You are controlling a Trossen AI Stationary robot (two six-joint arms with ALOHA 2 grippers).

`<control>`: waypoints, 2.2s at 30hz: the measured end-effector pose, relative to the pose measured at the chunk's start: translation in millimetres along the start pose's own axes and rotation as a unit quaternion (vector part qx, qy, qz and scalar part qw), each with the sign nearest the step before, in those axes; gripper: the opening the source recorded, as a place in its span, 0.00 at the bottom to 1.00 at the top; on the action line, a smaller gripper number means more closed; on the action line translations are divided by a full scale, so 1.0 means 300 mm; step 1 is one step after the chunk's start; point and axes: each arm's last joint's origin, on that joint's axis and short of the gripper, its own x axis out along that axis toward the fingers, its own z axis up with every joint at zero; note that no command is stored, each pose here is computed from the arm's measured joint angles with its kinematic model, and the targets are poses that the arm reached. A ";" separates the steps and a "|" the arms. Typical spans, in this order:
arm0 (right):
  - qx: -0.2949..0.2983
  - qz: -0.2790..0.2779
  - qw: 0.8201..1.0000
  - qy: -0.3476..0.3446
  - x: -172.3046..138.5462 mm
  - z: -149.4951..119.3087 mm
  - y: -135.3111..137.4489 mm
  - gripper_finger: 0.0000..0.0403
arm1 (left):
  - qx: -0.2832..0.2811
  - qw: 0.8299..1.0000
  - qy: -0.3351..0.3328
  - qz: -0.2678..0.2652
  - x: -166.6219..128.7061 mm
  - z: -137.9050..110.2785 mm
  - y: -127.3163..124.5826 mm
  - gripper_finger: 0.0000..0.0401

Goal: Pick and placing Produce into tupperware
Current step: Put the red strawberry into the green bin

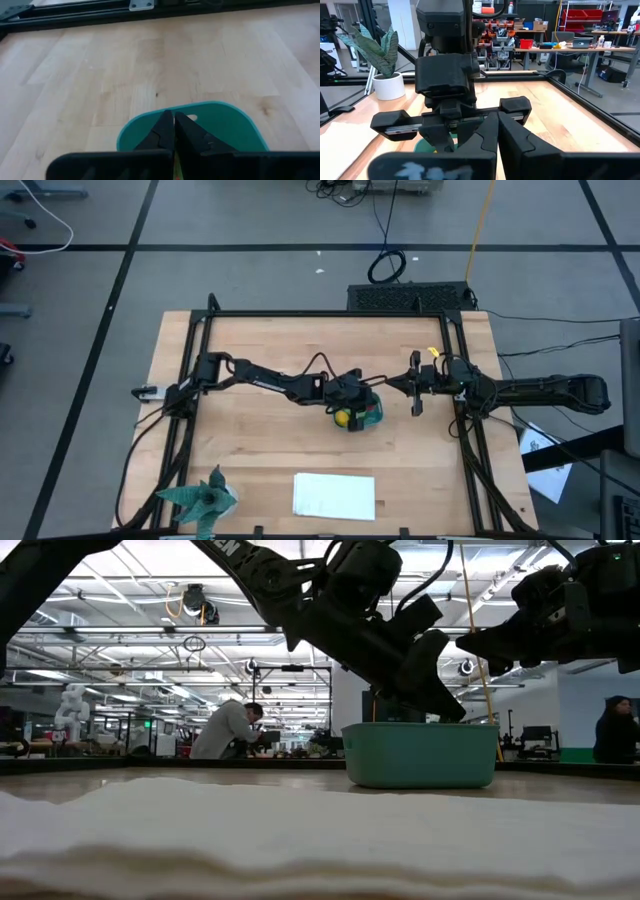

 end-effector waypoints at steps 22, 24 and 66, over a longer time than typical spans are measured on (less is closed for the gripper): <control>0.004 0.000 1.000 0.002 0.000 -0.001 0.000 0.00 | 0.034 0.999 -0.002 -0.011 0.013 -0.013 -0.012 0.00; 0.004 0.000 1.000 0.002 0.000 -0.001 0.000 0.00 | 0.037 0.999 0.003 -0.017 0.013 -0.016 -0.014 0.00; 0.004 0.000 1.000 0.004 0.000 -0.003 0.000 0.00 | 0.052 0.997 0.019 -0.044 0.060 -0.086 0.049 0.00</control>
